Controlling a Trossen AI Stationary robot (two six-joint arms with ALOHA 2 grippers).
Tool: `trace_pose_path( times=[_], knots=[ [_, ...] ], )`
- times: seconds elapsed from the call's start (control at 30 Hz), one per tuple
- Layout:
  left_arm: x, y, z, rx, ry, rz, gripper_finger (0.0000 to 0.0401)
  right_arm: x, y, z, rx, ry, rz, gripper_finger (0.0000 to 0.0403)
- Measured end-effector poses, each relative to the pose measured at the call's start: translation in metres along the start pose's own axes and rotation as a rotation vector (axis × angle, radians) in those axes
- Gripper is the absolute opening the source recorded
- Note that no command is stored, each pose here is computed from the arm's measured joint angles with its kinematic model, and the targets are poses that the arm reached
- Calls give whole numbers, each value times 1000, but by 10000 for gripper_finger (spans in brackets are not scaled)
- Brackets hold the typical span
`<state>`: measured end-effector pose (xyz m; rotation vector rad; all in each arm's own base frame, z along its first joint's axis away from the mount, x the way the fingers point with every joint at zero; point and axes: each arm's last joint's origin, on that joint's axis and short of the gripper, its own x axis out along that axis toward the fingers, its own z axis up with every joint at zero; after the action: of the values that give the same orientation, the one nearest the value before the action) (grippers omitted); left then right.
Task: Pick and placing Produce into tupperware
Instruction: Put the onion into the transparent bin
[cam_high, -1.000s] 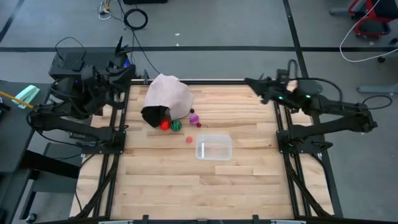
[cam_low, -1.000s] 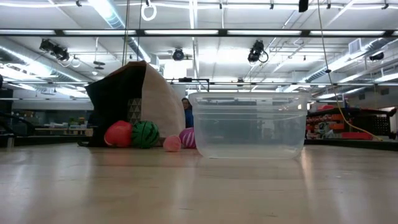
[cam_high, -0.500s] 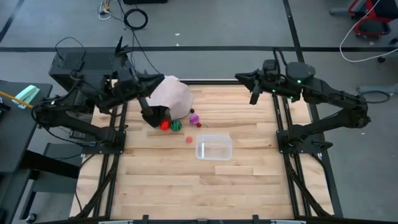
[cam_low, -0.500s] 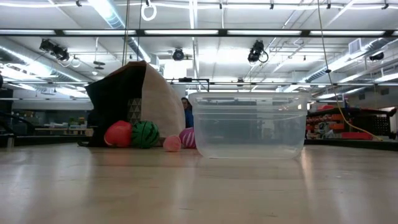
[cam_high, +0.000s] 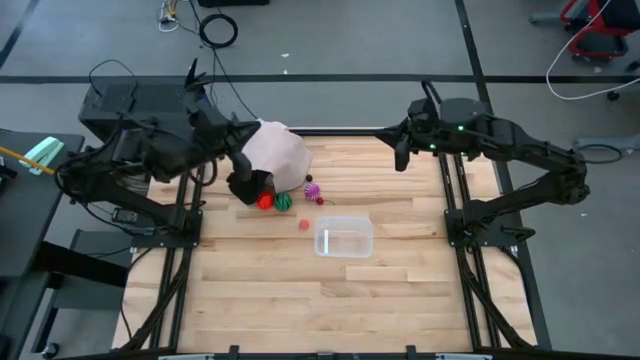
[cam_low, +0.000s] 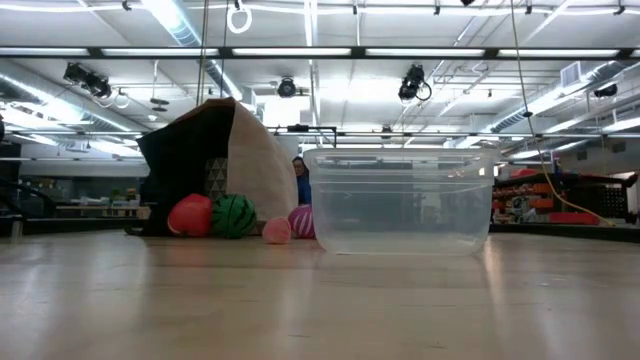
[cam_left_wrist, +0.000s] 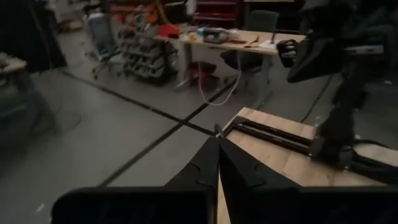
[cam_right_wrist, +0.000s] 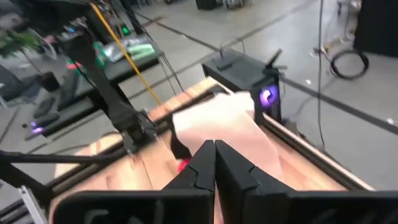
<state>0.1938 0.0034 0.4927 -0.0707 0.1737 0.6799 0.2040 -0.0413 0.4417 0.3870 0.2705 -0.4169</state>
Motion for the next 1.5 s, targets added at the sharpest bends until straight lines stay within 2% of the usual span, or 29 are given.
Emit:
trace_pose_path(
  times=[0.2, 0.4, 0.57, 0.77, 0.93, 1.07, 1.2, 1.33, 1.5],
  knots=[
    [4, -2, -4, -55, 24, 44, 7, 20, 2, -6, -7, 64, 2, 13],
    [6, 0, -17, -77, 119, 95, 36, 45, 4, -13, -20, 130, -13, 23],
    [7, 2, -32, -73, 232, 146, 62, 65, 4, -21, -80, 188, -13, 38],
    [7, 3, -42, -66, 319, 159, 97, 89, 4, -31, -125, 249, -31, 96],
    [6, 1, -50, -19, 414, 125, 124, 105, 4, -39, -144, 293, -48, 153],
    [3, -3, -58, 35, 479, 124, 144, 113, 0, -42, -143, 306, -78, 181],
    [-2, -4, -63, 27, 521, 143, 159, 115, -7, -40, -111, 300, -105, 190],
    [-4, -5, -65, -1, 535, 157, 164, 122, -13, -42, -156, 328, -123, 190],
    [-4, -8, -66, 0, 539, 152, 161, 145, -19, -57, -165, 441, -70, 194]
  ],
)
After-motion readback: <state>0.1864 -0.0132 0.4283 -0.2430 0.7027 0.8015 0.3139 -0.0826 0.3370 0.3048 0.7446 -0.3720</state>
